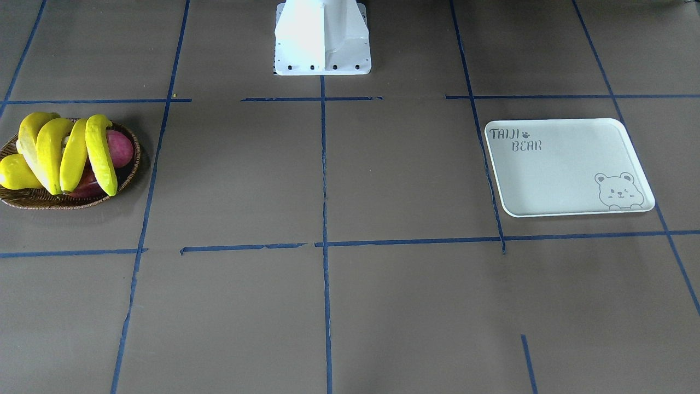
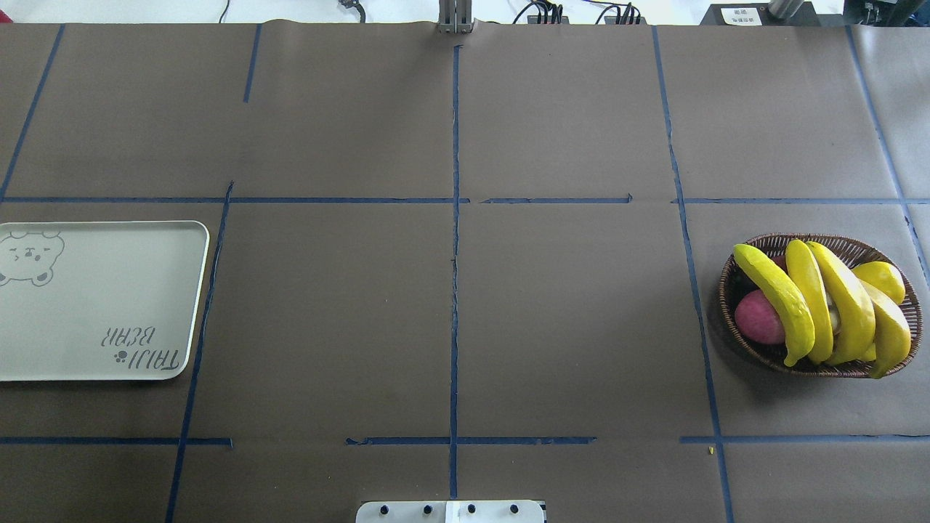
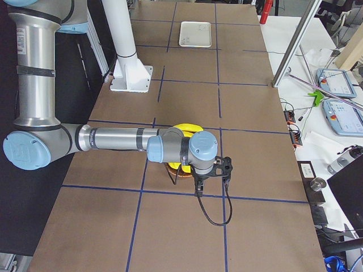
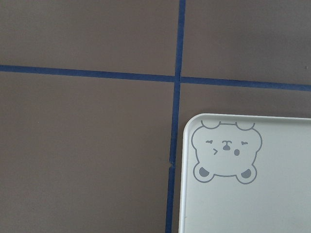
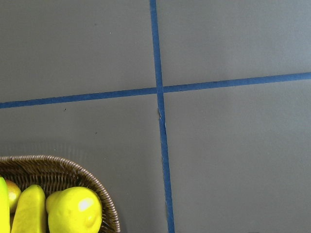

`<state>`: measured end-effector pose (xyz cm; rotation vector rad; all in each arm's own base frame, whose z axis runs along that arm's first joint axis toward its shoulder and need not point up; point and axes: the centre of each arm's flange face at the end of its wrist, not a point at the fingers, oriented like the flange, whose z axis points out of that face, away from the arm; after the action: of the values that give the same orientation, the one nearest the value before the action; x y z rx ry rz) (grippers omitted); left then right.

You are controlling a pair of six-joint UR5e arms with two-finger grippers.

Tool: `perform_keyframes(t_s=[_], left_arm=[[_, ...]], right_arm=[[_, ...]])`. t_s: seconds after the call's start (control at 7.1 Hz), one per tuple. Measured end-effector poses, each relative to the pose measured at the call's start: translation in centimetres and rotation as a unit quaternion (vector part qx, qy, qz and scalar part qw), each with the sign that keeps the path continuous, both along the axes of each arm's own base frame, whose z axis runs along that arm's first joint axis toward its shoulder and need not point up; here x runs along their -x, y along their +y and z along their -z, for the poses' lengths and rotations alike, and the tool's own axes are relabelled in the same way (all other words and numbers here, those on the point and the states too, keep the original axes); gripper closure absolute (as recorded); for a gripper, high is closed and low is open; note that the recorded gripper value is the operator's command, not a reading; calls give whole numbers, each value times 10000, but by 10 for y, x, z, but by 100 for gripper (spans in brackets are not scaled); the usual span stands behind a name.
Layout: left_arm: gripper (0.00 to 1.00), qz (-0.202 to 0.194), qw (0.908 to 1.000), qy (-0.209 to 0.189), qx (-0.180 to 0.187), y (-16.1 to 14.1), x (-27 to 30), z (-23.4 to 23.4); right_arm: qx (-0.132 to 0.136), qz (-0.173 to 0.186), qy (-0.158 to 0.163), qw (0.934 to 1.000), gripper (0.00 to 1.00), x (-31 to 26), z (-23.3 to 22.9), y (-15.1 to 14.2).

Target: Transfer all bananas from basket to plate

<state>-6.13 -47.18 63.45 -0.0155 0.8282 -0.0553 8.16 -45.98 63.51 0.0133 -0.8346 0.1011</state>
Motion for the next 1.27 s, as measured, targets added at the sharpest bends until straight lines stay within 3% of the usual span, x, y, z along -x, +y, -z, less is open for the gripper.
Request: perform_keyframes(t_s=[1.27], left_arm=[[0,5,10000,-9,-1,0,0,0]], right_arm=[[-52,-1,-7,10000,0,1,2,1]])
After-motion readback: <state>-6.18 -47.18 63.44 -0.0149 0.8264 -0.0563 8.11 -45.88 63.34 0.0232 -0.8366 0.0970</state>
